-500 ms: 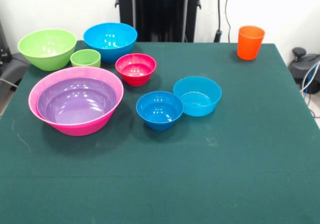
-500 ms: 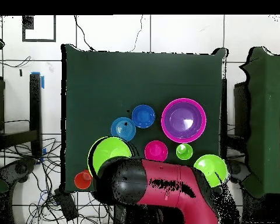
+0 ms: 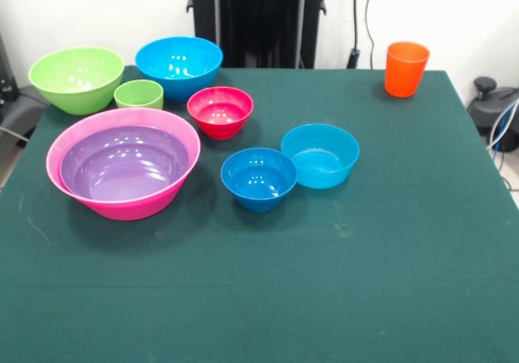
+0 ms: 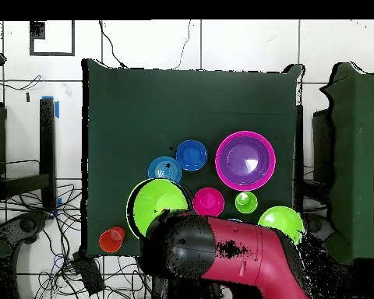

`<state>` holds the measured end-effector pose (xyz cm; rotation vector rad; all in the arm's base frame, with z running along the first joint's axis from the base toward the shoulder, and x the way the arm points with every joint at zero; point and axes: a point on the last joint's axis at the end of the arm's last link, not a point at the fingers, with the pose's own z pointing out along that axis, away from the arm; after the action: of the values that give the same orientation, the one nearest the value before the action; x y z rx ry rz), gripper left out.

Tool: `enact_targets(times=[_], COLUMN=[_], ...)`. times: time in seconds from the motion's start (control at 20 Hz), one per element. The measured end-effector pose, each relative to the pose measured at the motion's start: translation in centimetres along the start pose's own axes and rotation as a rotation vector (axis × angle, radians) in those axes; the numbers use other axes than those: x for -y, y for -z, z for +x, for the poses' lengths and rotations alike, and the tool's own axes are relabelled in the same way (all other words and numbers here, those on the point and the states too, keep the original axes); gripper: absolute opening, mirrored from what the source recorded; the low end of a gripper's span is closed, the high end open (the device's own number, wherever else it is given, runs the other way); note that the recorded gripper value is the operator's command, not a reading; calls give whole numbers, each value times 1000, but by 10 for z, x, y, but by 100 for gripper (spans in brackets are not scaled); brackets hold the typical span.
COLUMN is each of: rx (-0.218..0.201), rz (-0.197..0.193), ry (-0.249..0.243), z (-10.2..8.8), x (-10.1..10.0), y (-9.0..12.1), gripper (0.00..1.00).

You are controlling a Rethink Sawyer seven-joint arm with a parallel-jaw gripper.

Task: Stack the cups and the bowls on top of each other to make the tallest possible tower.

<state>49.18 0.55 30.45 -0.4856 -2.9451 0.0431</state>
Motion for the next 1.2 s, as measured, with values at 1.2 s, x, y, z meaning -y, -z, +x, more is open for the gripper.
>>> enact_targets(times=[1.2], rx=[13], rz=[-10], ry=[-38], z=[-12], x=[23], y=[6], gripper=[0])
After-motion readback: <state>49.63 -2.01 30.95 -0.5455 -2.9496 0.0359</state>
